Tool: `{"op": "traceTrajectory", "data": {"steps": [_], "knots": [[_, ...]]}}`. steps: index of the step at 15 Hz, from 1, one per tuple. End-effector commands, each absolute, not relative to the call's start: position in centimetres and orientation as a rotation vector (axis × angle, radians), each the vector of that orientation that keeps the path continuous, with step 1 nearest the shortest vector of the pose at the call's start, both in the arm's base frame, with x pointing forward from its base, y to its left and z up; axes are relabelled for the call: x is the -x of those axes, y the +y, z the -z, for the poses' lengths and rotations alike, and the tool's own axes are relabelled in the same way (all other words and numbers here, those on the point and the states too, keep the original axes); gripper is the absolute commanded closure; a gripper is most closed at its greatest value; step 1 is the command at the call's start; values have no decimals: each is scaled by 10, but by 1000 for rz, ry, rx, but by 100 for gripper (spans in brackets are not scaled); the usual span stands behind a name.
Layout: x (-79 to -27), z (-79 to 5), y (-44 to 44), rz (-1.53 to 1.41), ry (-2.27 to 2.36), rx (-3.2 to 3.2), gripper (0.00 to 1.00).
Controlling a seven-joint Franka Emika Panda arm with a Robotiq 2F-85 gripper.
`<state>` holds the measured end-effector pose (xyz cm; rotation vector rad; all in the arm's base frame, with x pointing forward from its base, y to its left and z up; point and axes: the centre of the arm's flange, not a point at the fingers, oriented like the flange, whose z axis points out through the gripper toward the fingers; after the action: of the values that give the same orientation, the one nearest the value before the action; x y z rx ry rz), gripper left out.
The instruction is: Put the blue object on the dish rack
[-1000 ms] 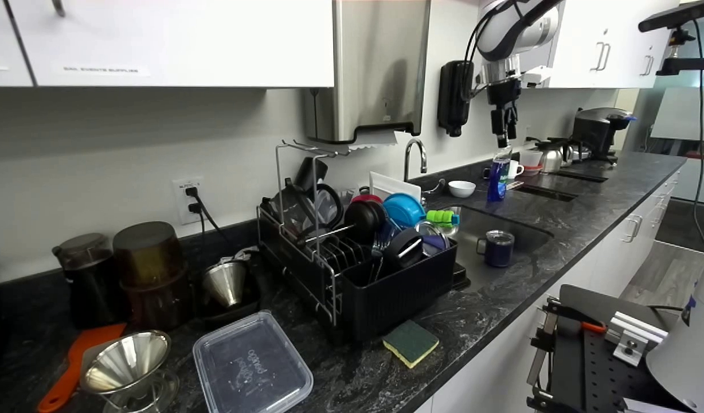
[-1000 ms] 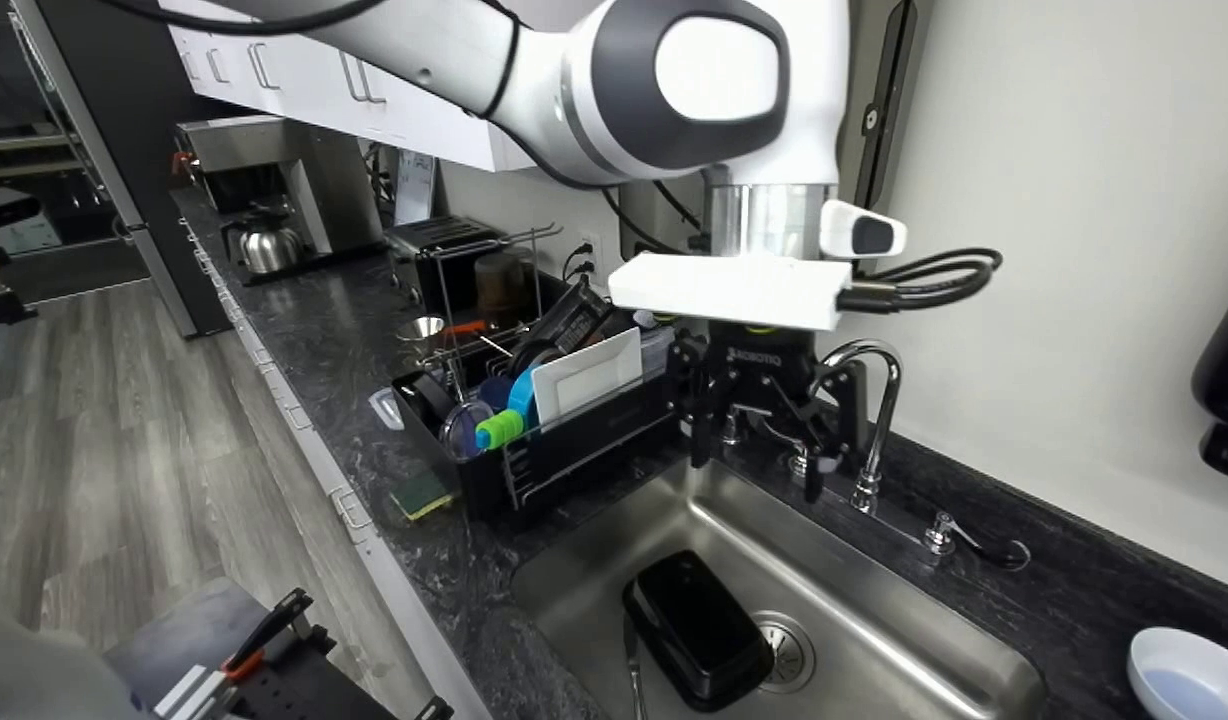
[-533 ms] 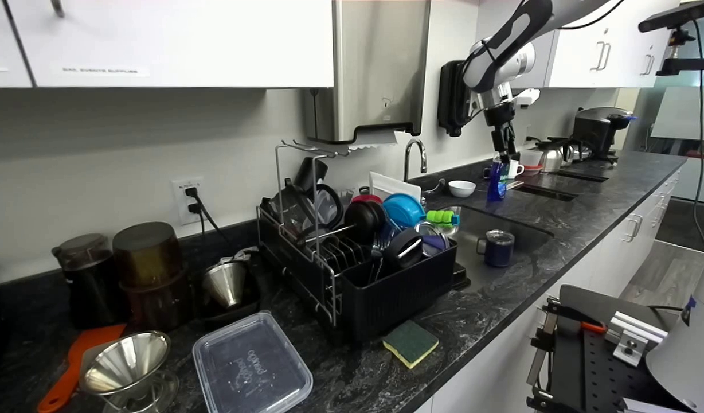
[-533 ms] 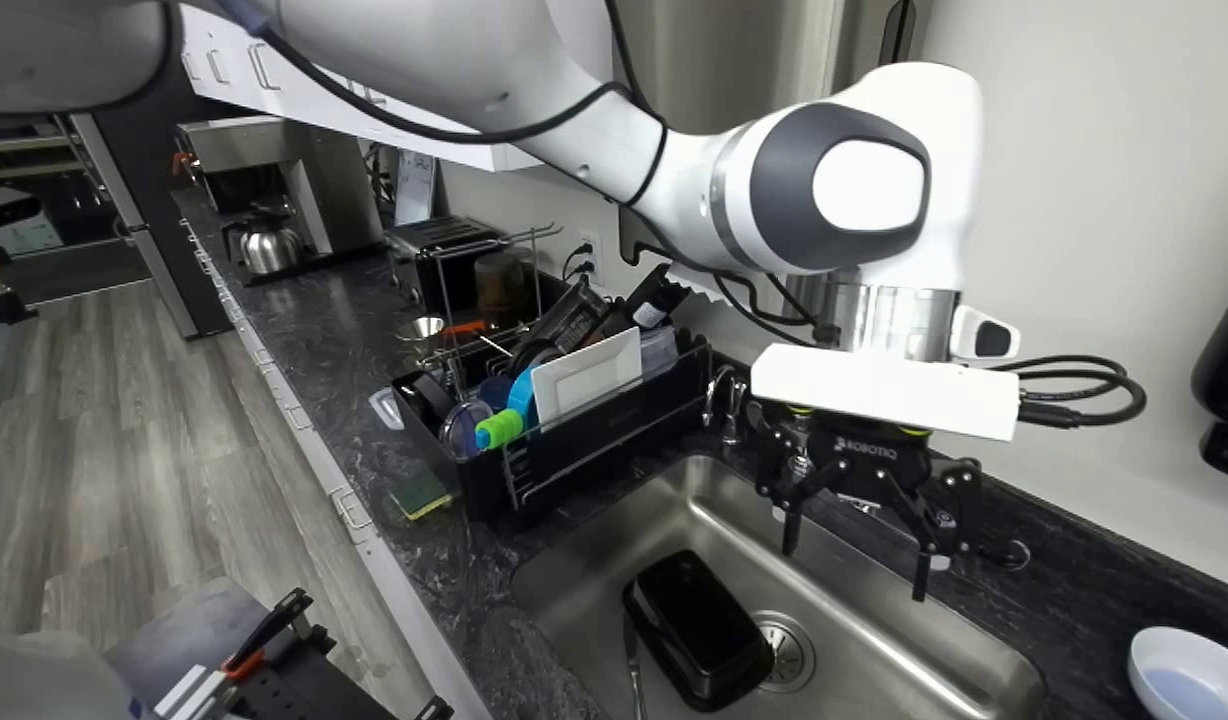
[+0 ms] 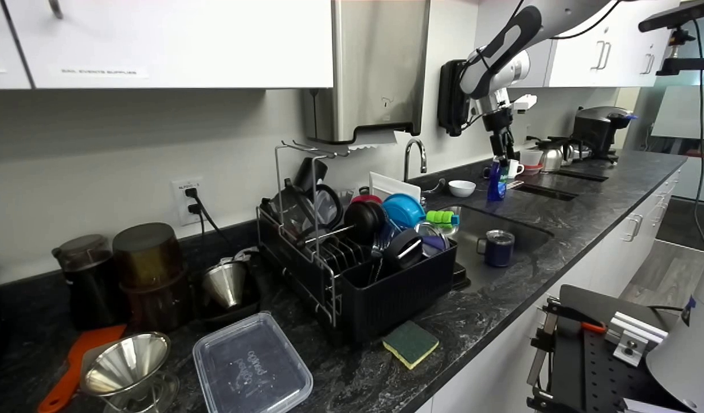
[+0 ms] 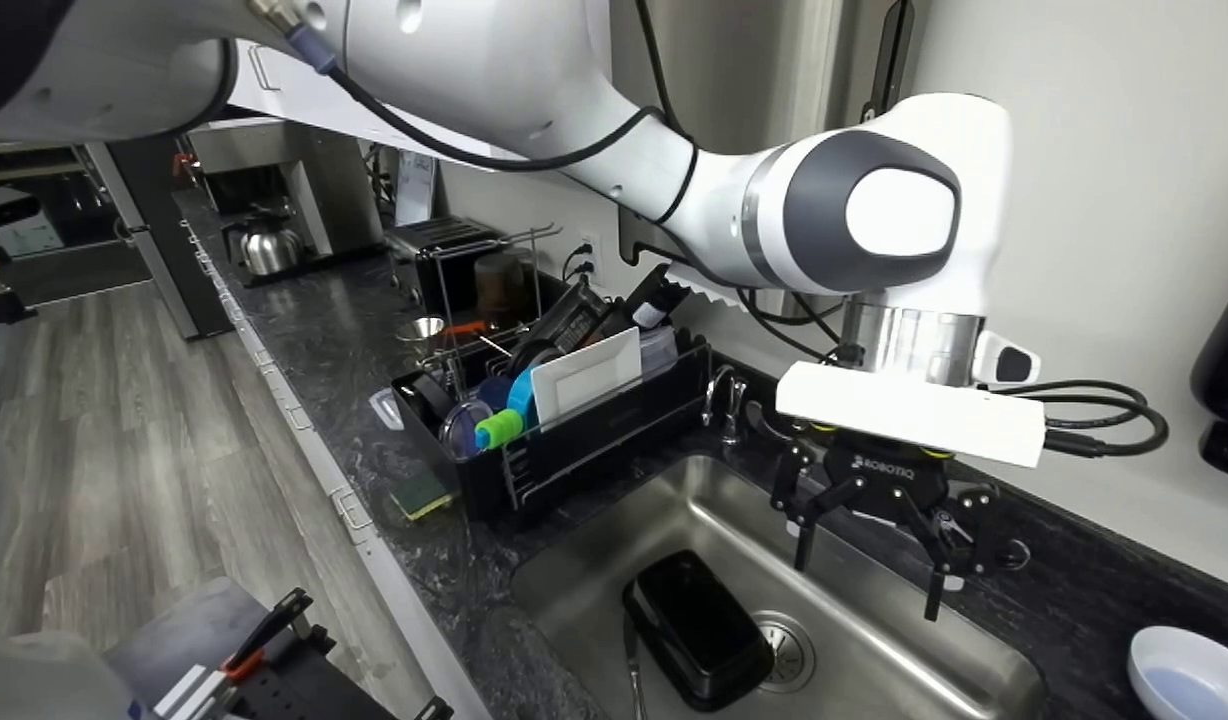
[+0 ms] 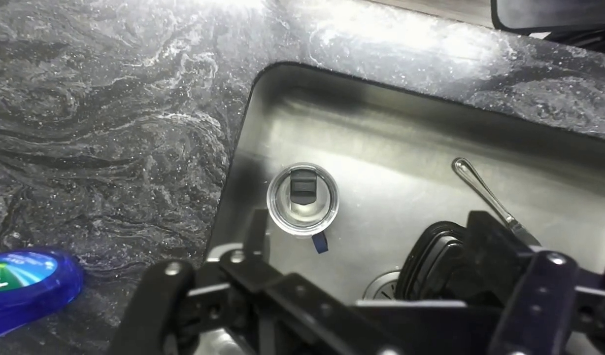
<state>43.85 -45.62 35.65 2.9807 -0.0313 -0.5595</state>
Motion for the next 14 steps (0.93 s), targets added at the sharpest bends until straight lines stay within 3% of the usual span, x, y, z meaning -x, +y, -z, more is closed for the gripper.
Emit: {"op": "traceTrajectory", "data": {"steps": [1,8,14], "knots": [[-438,-356,-456,560,-32,-2981,0],[-443,-352,-458,540,-26,-2988,0],[-453,-271,-477,498,152,-3103,0]]}}
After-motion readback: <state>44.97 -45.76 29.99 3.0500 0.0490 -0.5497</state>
